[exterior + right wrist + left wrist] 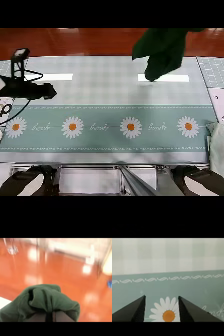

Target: Fold the shirts.

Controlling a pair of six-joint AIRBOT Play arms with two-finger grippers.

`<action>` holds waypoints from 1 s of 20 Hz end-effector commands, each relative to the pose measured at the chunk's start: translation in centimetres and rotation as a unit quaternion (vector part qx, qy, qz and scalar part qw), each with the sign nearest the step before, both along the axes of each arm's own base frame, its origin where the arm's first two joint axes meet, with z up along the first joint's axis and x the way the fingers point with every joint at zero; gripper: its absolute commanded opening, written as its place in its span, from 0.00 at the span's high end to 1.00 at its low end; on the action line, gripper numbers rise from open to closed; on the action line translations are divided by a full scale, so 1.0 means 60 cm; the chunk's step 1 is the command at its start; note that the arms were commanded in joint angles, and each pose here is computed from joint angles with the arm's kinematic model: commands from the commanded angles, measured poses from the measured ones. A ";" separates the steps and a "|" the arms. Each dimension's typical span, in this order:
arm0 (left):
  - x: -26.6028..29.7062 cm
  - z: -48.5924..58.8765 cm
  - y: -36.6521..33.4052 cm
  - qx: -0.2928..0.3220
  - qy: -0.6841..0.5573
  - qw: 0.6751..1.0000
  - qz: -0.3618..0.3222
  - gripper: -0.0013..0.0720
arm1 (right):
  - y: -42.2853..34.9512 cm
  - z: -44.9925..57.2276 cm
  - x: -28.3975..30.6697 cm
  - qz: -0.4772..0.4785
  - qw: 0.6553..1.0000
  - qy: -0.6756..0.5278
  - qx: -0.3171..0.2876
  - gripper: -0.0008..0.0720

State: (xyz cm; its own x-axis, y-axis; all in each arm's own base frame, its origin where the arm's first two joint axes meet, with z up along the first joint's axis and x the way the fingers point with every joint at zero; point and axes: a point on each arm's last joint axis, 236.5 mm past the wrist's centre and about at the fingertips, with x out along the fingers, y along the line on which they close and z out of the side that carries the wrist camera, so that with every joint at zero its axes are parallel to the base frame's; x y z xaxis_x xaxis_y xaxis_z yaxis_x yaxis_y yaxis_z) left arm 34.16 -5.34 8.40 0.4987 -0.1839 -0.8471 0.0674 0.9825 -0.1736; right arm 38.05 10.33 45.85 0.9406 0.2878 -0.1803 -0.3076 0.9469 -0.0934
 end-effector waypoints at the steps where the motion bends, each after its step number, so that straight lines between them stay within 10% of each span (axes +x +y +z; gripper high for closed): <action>1: -0.014 0.078 -0.010 -0.022 -0.071 0.997 0.001 0.30 | 0.024 0.063 -0.103 0.040 0.998 -0.049 0.005 0.96; 12: -0.033 0.126 0.009 -0.024 -0.117 0.993 0.018 0.30 | 0.336 -0.398 -0.114 0.198 0.941 0.274 -0.015 0.96; 19: -0.059 0.044 -0.017 -0.066 -0.051 0.996 0.016 0.30 | 0.540 -0.735 -0.118 0.241 0.844 0.476 0.057 0.95; 20: -0.064 0.030 -0.026 -0.078 -0.039 0.996 0.015 0.30 | 0.557 -0.761 -0.125 0.244 0.828 0.499 0.076 0.78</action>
State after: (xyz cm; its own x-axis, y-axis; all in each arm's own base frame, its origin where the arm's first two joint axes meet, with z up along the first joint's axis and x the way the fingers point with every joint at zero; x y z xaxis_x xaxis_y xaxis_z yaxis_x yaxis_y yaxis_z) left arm 31.12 -5.61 12.18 0.6146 -0.2393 -0.7517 0.0593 0.9642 -0.2585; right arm 31.81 39.81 6.28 0.2393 0.6242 -0.7438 -0.6097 0.6927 0.3852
